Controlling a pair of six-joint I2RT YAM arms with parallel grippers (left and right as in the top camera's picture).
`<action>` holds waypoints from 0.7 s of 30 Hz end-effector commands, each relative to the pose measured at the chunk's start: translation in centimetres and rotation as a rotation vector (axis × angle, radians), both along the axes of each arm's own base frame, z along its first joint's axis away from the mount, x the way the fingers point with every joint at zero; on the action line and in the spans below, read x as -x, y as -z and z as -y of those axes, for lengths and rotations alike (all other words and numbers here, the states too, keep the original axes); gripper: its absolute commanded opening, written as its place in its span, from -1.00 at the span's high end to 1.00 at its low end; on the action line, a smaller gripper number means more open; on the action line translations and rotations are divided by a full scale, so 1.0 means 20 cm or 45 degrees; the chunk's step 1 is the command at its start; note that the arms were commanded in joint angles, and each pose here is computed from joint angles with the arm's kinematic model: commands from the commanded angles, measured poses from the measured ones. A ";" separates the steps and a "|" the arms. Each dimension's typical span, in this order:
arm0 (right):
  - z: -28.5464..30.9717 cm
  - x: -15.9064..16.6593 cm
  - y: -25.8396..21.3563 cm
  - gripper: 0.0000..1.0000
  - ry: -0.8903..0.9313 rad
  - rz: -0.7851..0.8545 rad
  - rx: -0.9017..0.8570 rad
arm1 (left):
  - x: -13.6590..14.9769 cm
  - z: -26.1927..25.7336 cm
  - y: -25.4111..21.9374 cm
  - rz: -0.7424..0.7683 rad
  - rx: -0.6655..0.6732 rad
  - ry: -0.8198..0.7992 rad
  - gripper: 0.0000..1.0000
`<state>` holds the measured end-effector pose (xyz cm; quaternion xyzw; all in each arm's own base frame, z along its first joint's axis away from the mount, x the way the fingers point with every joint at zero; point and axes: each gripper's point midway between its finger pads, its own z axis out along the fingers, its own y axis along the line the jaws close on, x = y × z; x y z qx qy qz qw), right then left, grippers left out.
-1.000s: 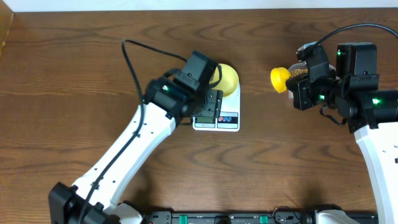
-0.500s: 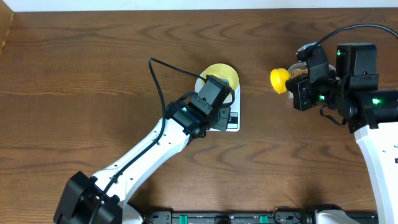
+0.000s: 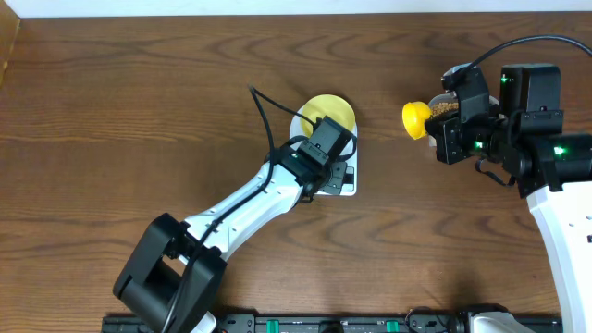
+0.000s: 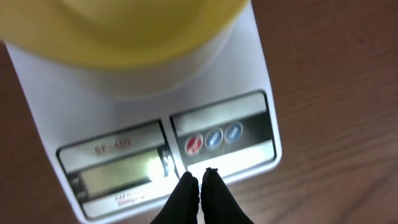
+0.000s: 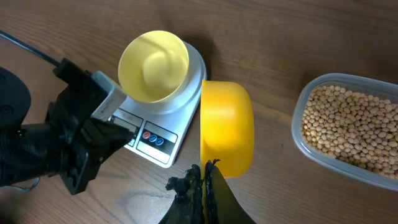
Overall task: Scoop item into bowl and weigh 50g on scale
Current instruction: 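Lower the left gripper to the scale's front buttons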
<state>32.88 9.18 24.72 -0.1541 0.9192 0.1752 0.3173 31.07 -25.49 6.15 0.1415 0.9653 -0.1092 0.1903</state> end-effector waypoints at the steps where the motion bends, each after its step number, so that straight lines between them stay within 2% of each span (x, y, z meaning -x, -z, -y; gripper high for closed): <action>1: 0.00 -0.01 0.01 0.98 0.017 -0.015 -0.007 | -0.03 -0.03 0.02 0.039 -0.054 0.002 0.85; 8: 0.01 -0.01 0.01 0.98 0.020 -0.012 -0.003 | -0.01 0.00 0.03 0.057 -0.075 0.026 0.85; 15: 0.01 -0.01 0.01 0.98 0.025 -0.012 0.003 | 0.00 0.02 0.04 0.153 -0.193 0.034 0.85; 21: 0.01 -0.01 0.01 0.98 0.025 -0.017 0.004 | 0.00 0.01 0.10 0.152 -0.250 0.027 0.85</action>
